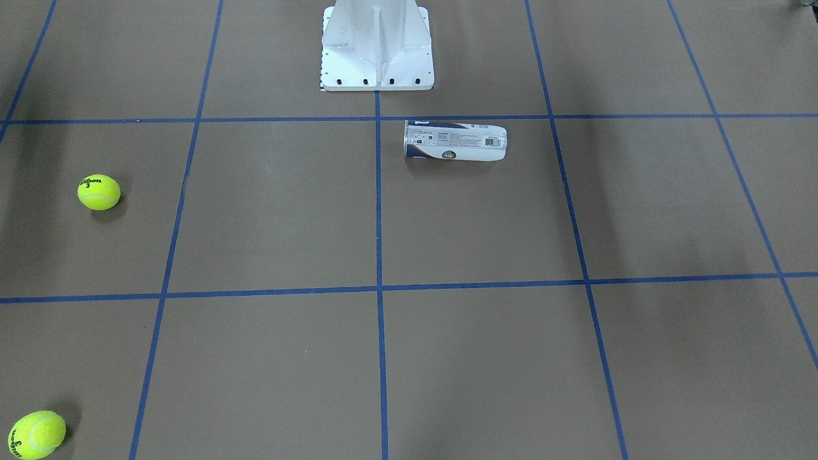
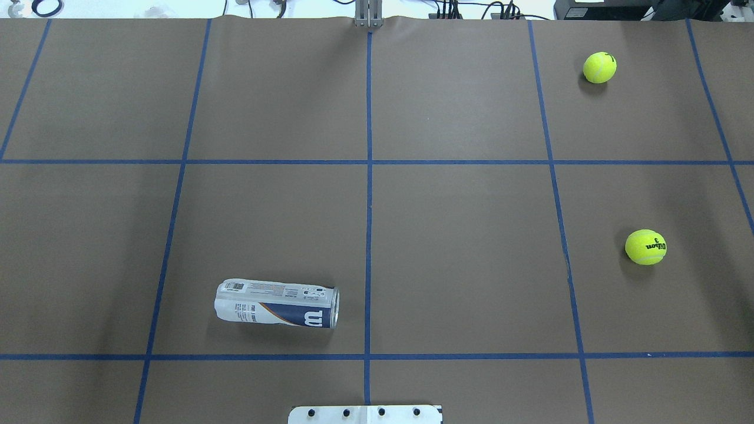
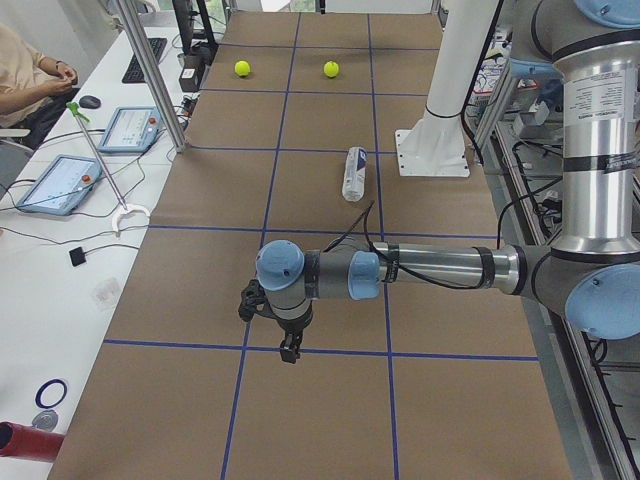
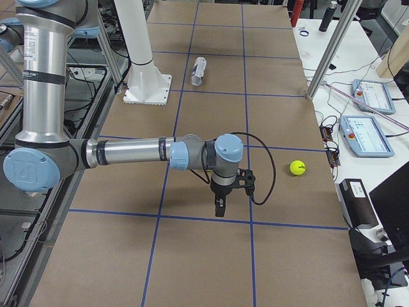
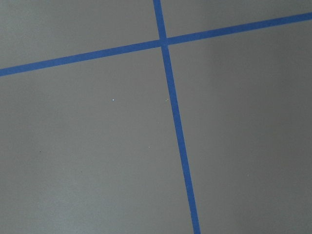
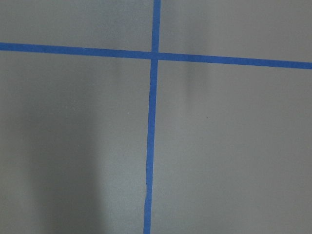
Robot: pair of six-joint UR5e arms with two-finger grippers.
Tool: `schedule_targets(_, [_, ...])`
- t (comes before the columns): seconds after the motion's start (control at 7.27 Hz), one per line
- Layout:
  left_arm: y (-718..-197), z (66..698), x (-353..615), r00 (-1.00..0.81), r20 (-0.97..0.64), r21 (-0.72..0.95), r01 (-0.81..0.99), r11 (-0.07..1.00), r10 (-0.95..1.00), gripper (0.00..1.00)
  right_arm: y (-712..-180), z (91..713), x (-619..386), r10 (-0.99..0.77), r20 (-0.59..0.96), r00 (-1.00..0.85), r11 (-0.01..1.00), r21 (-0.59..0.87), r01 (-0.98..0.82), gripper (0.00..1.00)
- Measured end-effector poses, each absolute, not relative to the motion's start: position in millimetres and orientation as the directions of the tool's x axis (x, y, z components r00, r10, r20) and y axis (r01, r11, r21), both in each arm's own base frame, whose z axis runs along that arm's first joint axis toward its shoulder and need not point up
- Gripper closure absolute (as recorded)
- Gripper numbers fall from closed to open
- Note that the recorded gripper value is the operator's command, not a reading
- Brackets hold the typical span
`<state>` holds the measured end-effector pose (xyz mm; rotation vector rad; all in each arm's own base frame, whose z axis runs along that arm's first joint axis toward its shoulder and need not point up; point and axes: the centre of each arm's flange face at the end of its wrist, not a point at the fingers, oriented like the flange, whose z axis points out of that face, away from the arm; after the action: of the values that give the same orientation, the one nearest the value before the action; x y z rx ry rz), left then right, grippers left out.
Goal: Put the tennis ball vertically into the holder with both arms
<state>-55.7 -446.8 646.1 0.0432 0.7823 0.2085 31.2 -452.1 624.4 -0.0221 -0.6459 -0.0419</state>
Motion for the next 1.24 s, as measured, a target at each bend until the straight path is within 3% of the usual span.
schedule_targets(0.83, [-455,627,-54,0.69,-0.685,0.155,-0.176,0.972,0.235,0.0,-459,604,29,-0.057,0.608,0.792,0.998,0.039,0.041,0.01])
schedule_targets(1.24, [-479,599,-52,0.684,-0.675,0.217,-0.173,0.961,0.275,0.0,-478,585,22,-0.133,0.61,0.782,0.987,0.154,0.048,0.01])
